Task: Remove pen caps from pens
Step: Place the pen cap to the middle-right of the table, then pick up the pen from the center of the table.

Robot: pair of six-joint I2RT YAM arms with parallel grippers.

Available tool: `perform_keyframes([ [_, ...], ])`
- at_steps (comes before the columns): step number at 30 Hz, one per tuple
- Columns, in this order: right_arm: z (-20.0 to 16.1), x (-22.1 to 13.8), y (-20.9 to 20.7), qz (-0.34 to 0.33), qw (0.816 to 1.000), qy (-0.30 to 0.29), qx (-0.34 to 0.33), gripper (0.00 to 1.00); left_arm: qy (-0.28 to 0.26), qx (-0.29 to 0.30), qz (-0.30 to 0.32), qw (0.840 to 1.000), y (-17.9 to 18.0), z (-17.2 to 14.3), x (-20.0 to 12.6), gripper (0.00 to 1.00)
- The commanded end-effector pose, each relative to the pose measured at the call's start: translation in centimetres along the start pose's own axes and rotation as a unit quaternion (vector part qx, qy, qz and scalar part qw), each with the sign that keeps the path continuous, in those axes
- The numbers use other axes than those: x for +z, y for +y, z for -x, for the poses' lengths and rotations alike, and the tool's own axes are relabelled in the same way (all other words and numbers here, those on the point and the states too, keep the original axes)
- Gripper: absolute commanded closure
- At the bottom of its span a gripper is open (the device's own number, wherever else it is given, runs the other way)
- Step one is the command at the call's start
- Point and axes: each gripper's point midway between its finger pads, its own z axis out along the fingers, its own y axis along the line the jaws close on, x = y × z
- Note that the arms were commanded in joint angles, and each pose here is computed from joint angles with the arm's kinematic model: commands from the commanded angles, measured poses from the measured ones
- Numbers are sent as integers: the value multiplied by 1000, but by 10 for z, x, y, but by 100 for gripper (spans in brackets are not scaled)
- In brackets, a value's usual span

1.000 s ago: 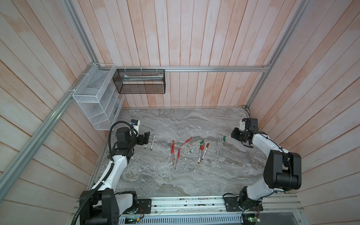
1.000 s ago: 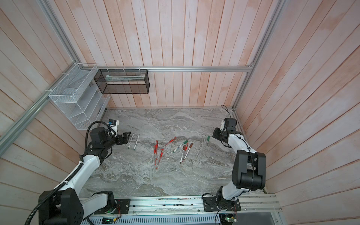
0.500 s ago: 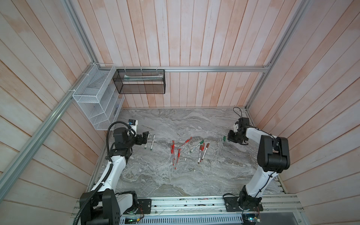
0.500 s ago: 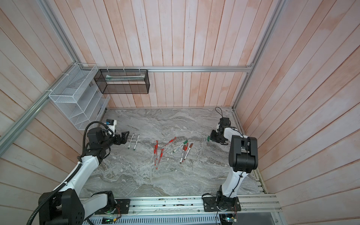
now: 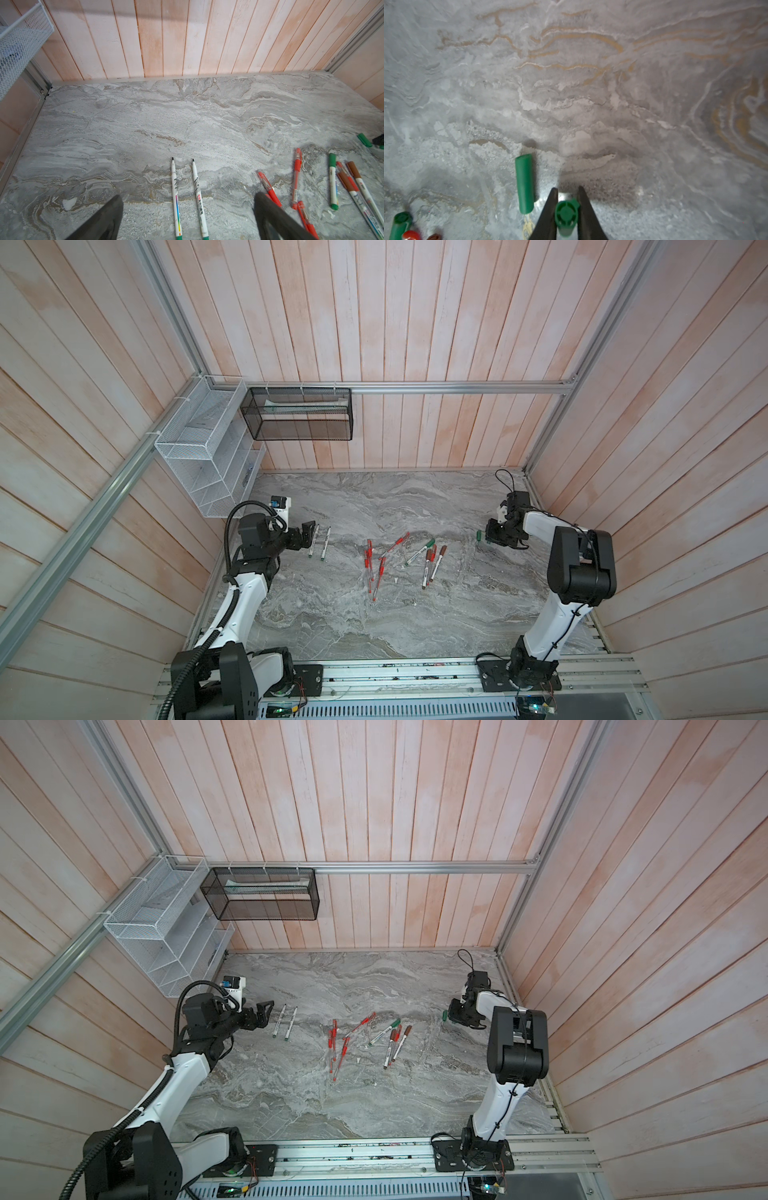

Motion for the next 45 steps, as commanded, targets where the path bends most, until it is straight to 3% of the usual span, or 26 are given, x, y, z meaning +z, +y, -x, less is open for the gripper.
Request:
perform_keyframes([
  [1,3,-6,3,-1,1000,2,-10,79,3,0,-23,1000,-6,-2,1,1],
  [11,21,-54,12,7,998,-66,-15,66,11,4,-52,999,-16,5,8,0],
  [17,20,-111,30,54,986,-155,-22,64,48,49,-97,993,-55,5,23,0],
  [22,10,-159,35,74,964,-253,-34,55,84,79,-130,985,-86,-10,38,0],
  [31,-23,-236,26,66,903,-420,-64,28,153,148,-191,958,-151,-31,61,1],
  [35,-38,-251,22,54,880,-465,-84,17,168,173,-212,947,-178,-38,70,1],
  [45,-64,-244,26,12,861,-482,-163,13,229,239,-214,919,-235,-62,104,3],
])
